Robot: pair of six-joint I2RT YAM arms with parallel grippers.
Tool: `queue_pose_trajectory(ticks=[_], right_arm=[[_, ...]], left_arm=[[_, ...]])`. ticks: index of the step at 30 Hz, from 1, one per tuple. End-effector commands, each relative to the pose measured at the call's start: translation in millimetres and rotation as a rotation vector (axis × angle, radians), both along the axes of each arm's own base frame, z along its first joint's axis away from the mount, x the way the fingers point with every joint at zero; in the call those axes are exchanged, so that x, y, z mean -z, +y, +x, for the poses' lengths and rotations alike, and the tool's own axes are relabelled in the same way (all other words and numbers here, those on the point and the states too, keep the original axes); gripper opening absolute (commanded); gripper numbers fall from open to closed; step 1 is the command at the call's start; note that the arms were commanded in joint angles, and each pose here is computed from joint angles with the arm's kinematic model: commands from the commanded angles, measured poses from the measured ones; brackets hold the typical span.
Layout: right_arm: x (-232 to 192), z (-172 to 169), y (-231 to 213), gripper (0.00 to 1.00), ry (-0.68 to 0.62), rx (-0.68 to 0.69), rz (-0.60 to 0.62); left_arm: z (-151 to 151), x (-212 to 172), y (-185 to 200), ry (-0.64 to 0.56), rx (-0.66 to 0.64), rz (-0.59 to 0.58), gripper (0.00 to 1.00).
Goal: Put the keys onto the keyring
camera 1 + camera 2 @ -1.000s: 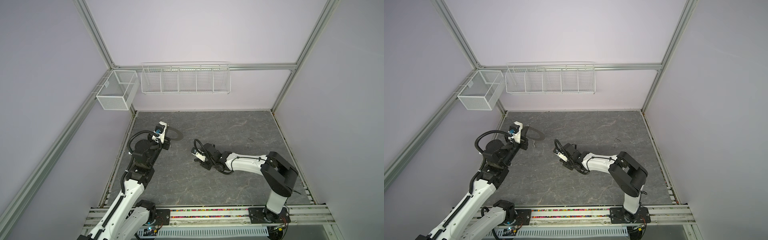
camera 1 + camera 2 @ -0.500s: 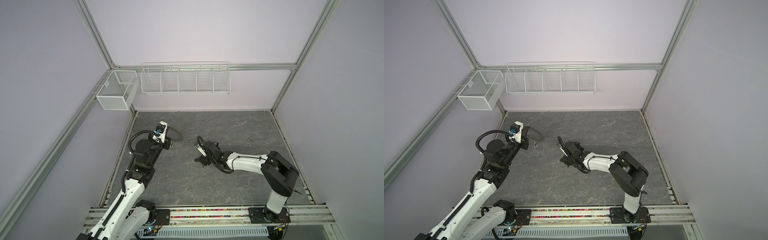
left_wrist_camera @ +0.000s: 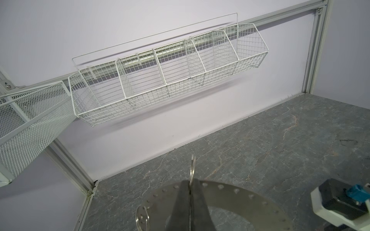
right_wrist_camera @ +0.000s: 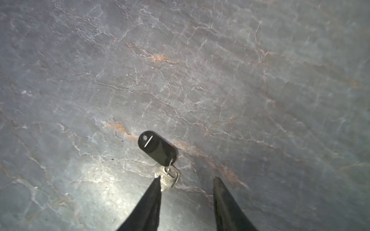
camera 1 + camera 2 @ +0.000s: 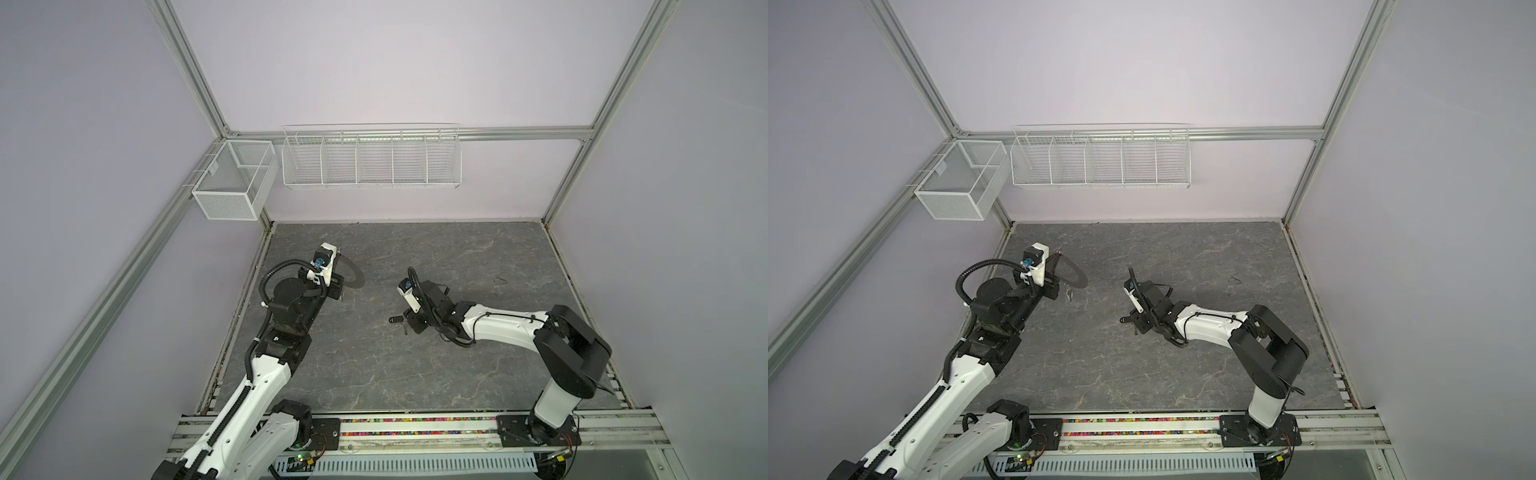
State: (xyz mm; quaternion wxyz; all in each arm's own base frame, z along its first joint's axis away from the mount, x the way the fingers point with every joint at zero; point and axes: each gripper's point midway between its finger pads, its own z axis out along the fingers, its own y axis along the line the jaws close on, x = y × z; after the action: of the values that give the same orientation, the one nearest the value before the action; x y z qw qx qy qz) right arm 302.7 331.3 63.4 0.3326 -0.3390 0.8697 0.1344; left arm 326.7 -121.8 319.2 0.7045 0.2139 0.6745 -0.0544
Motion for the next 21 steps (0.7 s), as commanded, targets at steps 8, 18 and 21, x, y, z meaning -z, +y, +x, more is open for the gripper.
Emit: queue_pose_trajectory(ticks=[8,18,21], right_arm=[[25.2,-9.2,6.2,0.41,0.078,-0.012,0.019],[37.7,-5.0,5.8,0.36,0.081,-0.001,-0.01],[40.7,-4.5,7.4,0.35,0.088,-0.006,-0.019]], left_arm=[[-0.6,-9.7,-6.3,-0.028,0.028,-0.026,0.0],[0.8,-9.8,-9.2,-0.026,0.034,-0.027,0.0],[0.8,-10.7,-10.1,-0.027,0.036,-0.027,0.0]])
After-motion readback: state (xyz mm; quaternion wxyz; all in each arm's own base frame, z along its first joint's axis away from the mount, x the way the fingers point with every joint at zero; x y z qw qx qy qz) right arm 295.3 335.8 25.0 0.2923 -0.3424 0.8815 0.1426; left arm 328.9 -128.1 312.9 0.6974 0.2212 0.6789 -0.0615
